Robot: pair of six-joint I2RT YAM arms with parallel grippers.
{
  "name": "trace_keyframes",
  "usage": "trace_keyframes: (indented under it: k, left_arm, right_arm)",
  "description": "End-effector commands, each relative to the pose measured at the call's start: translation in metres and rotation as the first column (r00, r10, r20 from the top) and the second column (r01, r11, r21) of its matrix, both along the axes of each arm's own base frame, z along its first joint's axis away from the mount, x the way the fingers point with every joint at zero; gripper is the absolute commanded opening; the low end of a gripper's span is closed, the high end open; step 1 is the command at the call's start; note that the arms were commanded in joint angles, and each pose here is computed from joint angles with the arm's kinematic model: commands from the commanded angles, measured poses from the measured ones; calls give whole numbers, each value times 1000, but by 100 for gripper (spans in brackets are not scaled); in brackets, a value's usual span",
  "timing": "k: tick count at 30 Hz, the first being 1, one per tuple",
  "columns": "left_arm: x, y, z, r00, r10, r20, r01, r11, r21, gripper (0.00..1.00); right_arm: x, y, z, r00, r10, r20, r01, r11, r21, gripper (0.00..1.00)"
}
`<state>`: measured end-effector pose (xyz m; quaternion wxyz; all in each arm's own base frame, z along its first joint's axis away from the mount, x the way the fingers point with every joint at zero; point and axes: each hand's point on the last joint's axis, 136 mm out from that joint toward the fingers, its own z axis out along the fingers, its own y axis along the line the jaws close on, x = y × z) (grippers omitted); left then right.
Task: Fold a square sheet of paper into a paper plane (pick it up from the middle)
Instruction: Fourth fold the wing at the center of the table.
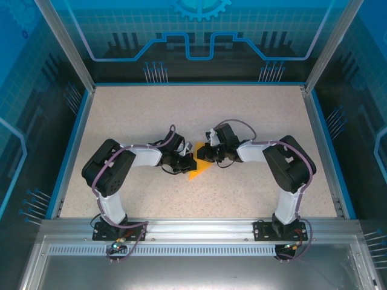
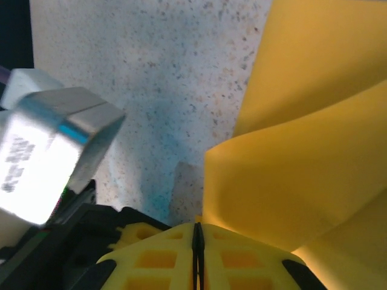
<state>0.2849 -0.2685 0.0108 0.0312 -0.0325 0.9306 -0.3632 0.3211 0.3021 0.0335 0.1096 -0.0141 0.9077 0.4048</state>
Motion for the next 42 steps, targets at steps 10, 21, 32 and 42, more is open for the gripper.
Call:
trace_keyframes:
  k: [10, 21, 32, 42]
  left_arm:
    - [-35, 47, -57, 991, 32, -132, 0, 972, 236, 0]
    - [-43, 52, -62, 989, 21, -143, 16, 968, 252, 0]
    - [-46, 53, -64, 988, 18, -151, 21, 966, 257, 0]
    - [-47, 55, -64, 988, 19, -150, 20, 965, 260, 0]
  right_arm:
    - [25, -27, -31, 994, -112, -17, 111, 991, -73, 11]
    - [49, -41, -34, 986, -162, -26, 159, 983, -95, 13]
    - [70, -55, -30, 980, -195, -25, 192, 977, -93, 15]
    - [85, -68, -38, 975, -219, -29, 214, 968, -129, 15]
